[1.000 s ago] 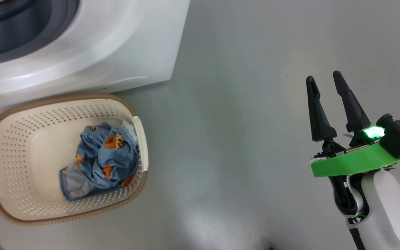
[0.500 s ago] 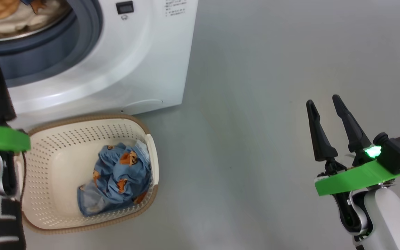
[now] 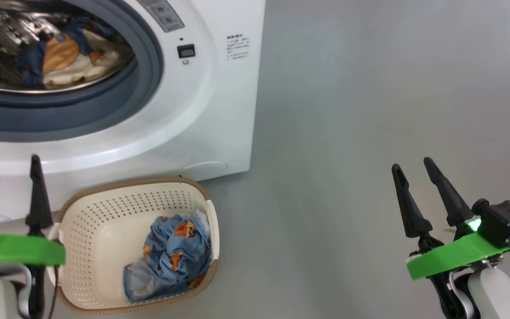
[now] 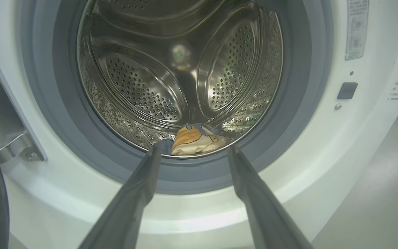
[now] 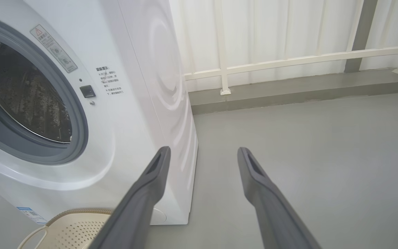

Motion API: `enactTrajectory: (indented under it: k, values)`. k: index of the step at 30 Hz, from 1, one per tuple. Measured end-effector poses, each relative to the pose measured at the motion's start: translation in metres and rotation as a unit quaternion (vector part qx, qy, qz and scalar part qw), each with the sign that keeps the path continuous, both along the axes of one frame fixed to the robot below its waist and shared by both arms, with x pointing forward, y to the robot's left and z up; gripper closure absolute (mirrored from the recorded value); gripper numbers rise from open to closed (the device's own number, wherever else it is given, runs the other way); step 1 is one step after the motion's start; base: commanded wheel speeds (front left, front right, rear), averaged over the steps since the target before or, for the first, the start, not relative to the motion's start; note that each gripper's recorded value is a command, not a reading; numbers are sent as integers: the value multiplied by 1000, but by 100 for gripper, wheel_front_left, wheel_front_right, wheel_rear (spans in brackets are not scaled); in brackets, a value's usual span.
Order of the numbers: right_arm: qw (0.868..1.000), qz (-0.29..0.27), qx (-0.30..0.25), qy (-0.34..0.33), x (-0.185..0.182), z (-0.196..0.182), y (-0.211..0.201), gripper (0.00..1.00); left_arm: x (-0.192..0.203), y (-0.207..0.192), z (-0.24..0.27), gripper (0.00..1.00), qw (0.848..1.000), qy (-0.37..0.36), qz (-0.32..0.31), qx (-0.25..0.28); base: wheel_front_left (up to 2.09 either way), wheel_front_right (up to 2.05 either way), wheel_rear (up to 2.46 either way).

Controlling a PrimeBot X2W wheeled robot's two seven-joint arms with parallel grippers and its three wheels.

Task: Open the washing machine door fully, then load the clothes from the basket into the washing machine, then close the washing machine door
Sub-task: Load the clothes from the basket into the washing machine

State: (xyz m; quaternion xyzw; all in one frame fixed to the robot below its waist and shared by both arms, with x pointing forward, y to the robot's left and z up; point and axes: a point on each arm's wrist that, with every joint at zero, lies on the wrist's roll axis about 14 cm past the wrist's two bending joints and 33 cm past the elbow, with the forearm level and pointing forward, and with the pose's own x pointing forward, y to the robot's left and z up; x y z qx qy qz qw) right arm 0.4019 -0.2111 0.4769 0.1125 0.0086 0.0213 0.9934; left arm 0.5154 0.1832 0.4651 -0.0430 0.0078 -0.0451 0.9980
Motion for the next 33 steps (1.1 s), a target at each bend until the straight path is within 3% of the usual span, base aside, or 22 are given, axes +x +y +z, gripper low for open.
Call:
enactTrajectory:
  k: [20,33]
  values:
    - [1000,23,-8,-13,-26,12,7,0,-81,33,17,0,999,-11,43,0,0,0,0]
    - [1000,21,-6,-15,-33,13,7,0,-108,41,18,0,998,-13,58,-6,0,0,0]
